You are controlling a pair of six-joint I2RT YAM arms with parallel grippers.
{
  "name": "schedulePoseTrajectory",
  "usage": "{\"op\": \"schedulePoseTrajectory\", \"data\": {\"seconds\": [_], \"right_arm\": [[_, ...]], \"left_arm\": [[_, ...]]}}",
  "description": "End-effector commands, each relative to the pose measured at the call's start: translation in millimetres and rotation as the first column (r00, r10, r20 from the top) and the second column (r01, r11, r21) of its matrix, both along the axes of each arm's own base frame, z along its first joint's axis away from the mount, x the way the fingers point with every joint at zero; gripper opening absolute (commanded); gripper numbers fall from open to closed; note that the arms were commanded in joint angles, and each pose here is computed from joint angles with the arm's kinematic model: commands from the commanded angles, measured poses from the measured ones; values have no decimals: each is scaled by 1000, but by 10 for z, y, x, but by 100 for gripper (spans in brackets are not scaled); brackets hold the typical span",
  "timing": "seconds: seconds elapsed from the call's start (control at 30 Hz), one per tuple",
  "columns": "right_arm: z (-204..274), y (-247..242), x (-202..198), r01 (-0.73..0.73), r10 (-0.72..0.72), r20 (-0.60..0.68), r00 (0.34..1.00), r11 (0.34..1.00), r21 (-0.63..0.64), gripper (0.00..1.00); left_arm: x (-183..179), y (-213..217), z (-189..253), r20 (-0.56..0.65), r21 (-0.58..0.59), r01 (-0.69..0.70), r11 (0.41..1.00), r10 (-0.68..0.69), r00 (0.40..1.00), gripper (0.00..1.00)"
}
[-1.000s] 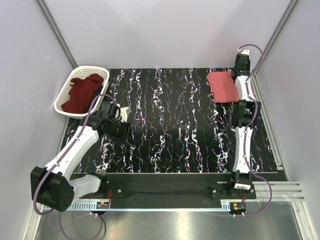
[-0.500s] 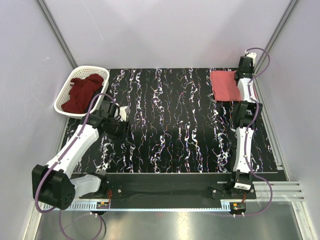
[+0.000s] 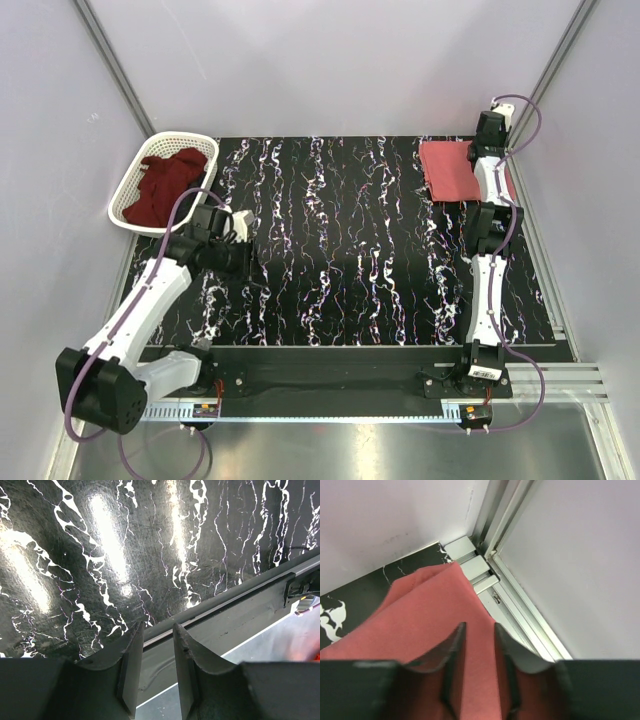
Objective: Fold and stack the t-shirts
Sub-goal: Neatly place the folded tshirt to the corner
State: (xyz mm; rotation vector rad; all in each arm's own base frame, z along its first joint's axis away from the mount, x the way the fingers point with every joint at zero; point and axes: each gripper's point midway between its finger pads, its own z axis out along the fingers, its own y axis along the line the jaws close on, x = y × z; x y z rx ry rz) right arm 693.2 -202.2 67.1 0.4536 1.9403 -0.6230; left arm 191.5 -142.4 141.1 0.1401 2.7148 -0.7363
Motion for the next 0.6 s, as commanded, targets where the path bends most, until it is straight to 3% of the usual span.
{"op": "schedulePoseTrajectory", "data": {"seconds": [0.0,0.1,0.17,0.23,0.27,0.33,0.37,0.4,0.47,0.53,0.57], "right_arm": [[557,-79,2,77,-74,120,990,997,-16,37],[930,-102,-105,100,-95,133,987,994,-31,54],[1343,-100,-200,104,-96,158,983,994,-44,55],[1470,-55,-350,109,-107,124,986,994,-8,56],[1839,-2,-468,102,-102,159,982,995,9,57],[1820,203,-677,86,-93,87,992,993,83,59],[2185,307,-852,70,-83,122,989,992,106,60],[1989,470,-998,68,-79,53,995,982,175,60],[2297,840,-1243,-38,14,86,996,957,287,62],[2043,1263,-1493,-93,100,-1,995,923,373,65],[2296,1405,-1692,-138,133,39,990,913,385,66]], "left_arm": [[10,-14,152,64,-36,-10,999,13,998,35],[14,-19,297,97,-50,-12,999,17,995,35],[1,-27,412,130,-68,-11,998,20,991,36],[-5,-46,523,159,-99,-24,995,40,986,37],[-6,-74,584,172,-121,-21,992,42,984,37],[-2,-116,707,188,-166,-32,986,63,980,38],[0,-150,812,216,-198,-22,980,66,974,39],[6,-168,880,223,-221,-30,975,80,972,39],[24,-212,1077,272,-269,-15,963,91,958,41],[36,-254,1212,298,-317,-13,948,112,948,44],[22,-258,1275,322,-338,-8,941,124,939,44]]}}
